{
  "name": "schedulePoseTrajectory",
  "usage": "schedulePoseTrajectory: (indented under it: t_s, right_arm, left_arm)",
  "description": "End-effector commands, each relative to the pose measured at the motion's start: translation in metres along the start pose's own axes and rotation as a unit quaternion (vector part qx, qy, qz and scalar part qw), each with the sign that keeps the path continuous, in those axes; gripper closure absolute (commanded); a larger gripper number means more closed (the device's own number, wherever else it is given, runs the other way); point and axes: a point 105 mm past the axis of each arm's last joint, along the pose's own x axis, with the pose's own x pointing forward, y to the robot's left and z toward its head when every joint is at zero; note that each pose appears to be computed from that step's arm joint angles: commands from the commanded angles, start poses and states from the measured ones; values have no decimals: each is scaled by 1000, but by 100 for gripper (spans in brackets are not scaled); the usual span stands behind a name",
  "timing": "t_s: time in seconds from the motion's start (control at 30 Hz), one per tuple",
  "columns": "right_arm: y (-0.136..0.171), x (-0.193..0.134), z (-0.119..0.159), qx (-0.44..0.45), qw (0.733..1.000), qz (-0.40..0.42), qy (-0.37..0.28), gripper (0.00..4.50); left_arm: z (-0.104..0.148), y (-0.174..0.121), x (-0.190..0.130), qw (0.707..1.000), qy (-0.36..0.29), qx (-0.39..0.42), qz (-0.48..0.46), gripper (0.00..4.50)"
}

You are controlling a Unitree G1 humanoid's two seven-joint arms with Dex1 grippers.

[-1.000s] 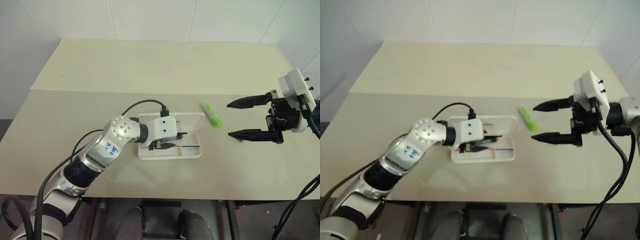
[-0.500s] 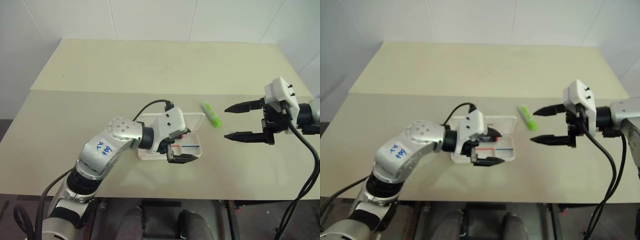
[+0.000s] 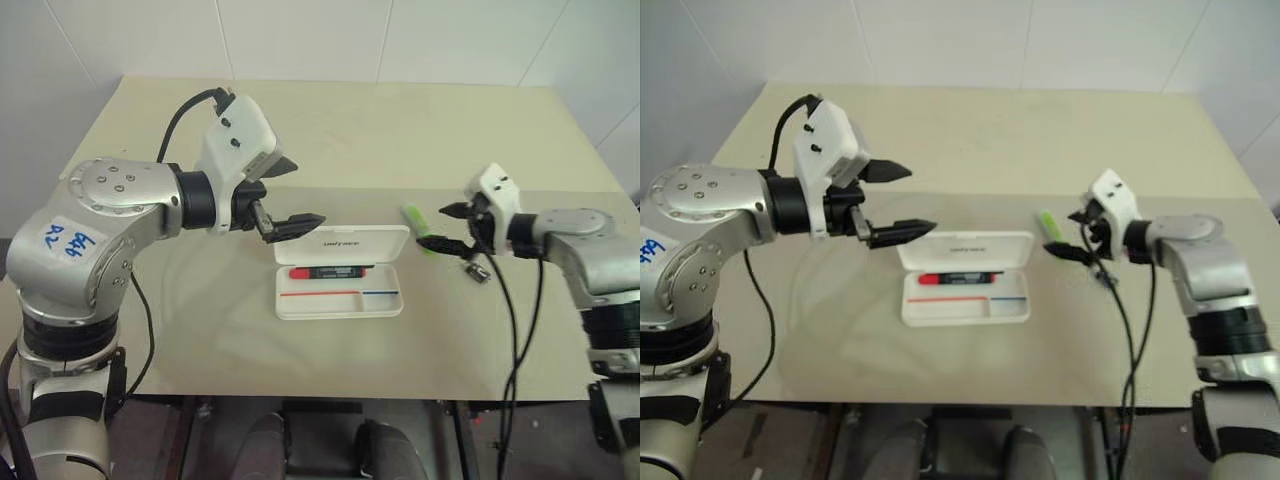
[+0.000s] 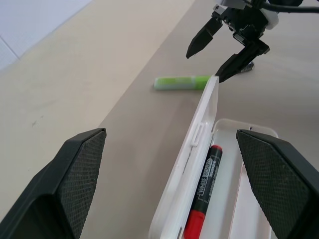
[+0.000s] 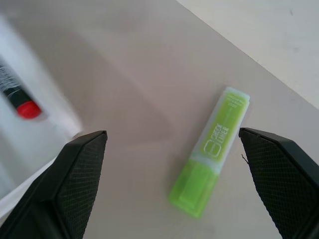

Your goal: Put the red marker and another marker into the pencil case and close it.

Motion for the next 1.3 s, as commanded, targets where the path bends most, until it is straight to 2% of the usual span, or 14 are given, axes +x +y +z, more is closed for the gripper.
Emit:
schedulePoseTrajectory:
  t_s: [0.03,0.13,0.27,0.5,0.53,0.57,0.8,0.83,0.97,1.07,1.1,1.2,1.3]
  right_arm:
    - [-9,4,2,18,999,-46,3,0]
    - [-12,13,-5,33,997,-67,6,0]
    - [-32,15,-8,68,989,-128,-4,0]
    - [-28,27,-25,108,985,-130,19,0]
    - [-28,28,-27,111,985,-131,22,44]
    - [-28,28,-29,113,985,-131,23,60]
    - [-24,31,-28,110,986,-126,21,313]
    - [-25,30,-25,106,986,-126,17,342]
    - [-25,16,10,49,994,-94,-26,341]
    - [-27,3,36,18,994,-79,-71,341]
    - [-24,-4,52,-2,993,-67,-101,341]
    - [-4,-28,97,-40,980,5,-192,341]
    - [26,-38,111,-48,971,93,-216,341]
  left_arm:
    - [12,2,-2,999,-14,30,-2,3]
    - [10,3,-1,999,-12,31,-1,3]
    - [10,3,-1,999,-12,30,-1,3]
    - [12,9,0,999,-14,32,8,3]
    - [13,9,0,999,-15,33,9,0]
    - [14,10,0,999,-15,34,9,0]
    - [16,13,-1,999,-16,36,13,0]
    - [16,15,-2,999,-16,37,15,0]
    - [13,21,-10,999,-10,41,23,0]
    - [13,24,-15,999,-11,44,25,0]
    - [13,23,-16,999,-12,48,22,0]
    - [10,20,-25,998,-8,60,8,0]
    - [5,18,-37,997,0,79,-5,0]
